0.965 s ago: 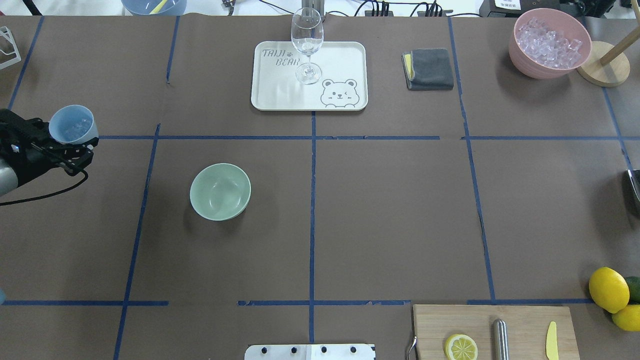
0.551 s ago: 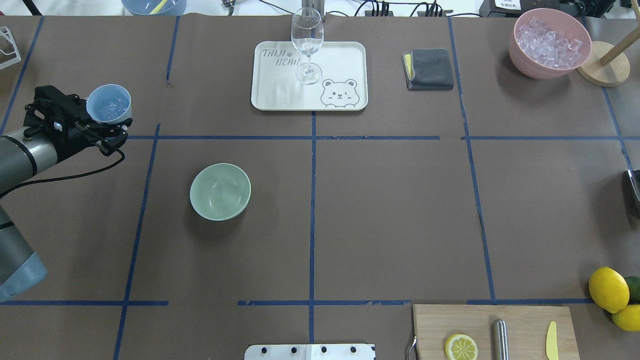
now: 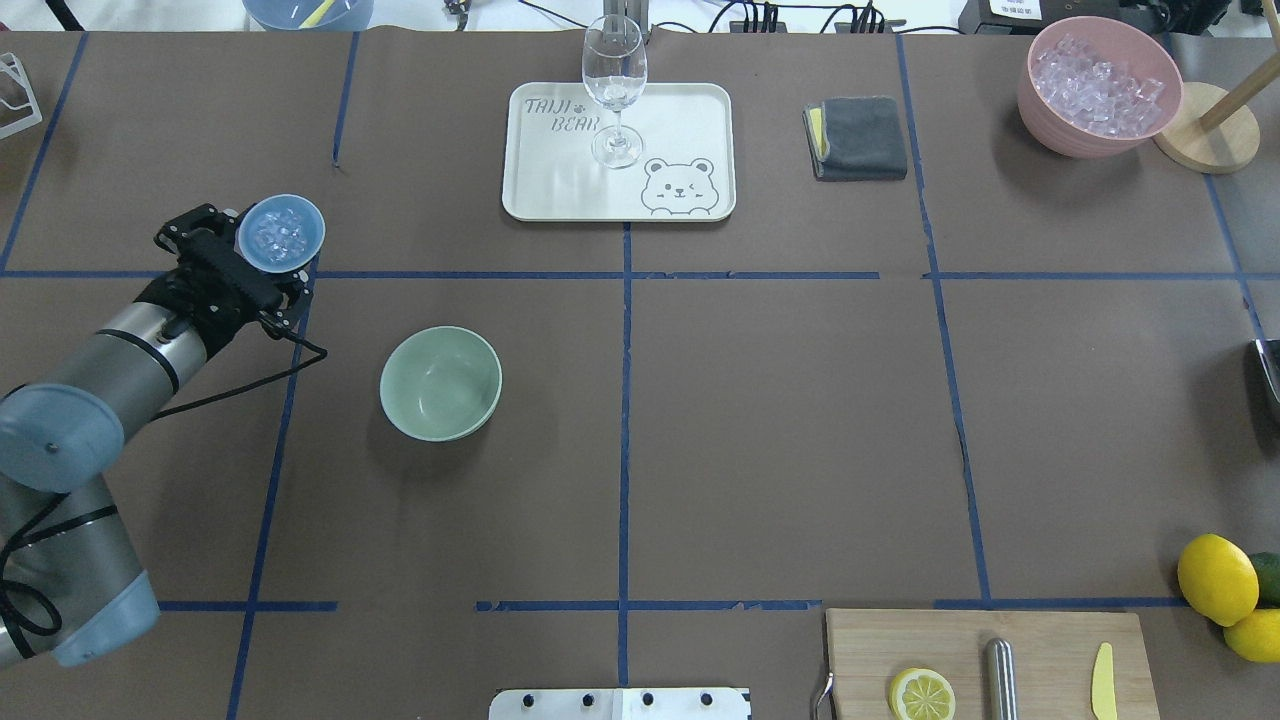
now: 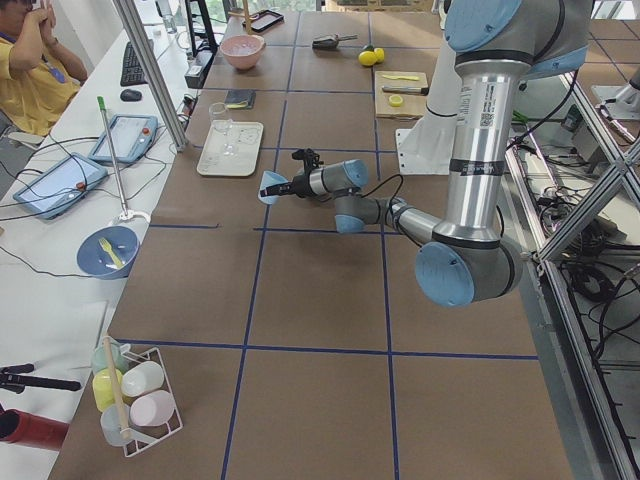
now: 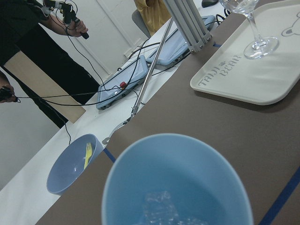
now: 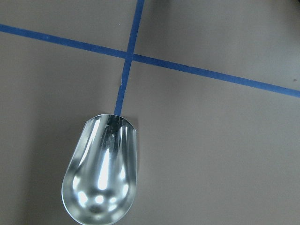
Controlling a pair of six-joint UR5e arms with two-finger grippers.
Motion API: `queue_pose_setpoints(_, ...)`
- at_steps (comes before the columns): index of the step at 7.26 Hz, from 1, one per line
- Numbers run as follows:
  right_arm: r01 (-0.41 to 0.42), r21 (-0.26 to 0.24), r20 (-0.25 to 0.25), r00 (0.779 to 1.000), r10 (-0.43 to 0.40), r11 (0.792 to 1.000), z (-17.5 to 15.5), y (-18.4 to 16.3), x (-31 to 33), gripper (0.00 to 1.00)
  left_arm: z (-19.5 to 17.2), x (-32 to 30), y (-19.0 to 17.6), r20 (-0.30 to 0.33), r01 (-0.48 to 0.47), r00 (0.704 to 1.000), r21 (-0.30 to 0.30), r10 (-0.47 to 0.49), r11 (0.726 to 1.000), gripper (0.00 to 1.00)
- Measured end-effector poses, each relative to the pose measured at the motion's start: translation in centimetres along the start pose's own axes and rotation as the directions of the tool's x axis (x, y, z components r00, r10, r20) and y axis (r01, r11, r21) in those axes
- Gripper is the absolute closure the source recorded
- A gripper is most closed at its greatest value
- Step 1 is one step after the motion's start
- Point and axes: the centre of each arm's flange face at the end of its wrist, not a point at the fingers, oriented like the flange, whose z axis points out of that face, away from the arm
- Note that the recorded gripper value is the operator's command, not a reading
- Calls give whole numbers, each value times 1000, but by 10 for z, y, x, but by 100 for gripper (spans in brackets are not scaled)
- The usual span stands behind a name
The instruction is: Pour ice into bowl
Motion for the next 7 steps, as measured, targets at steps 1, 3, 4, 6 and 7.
queue_pose_setpoints(1, -9, -1, 12, 1000, 9, 1000, 2, 5, 2, 0, -3, 23, -10, 24, -81, 996, 0, 81, 997, 100)
queue_pose_setpoints(3, -18, -3, 24, 1000, 18, 1000, 5, 11, 4, 0, -10, 62, -22, 48, -222, 974, 2, 222, 975, 100)
queue_pose_setpoints(4, -23, 0, 25, 999, 23, 1000, 4, 13, 6, 0, -14, 75, -27, 70, -300, 952, 0, 299, 954, 100)
queue_pose_setpoints(6, -30, 2, 26, 999, 29, 1000, 3, 15, 8, 0, -21, 89, -34, 116, -453, 885, -16, 452, 891, 100)
queue_pose_setpoints(7, -31, 2, 26, 999, 31, 1000, 3, 16, 9, 0, -23, 90, -37, 147, -535, 832, -38, 534, 844, 100)
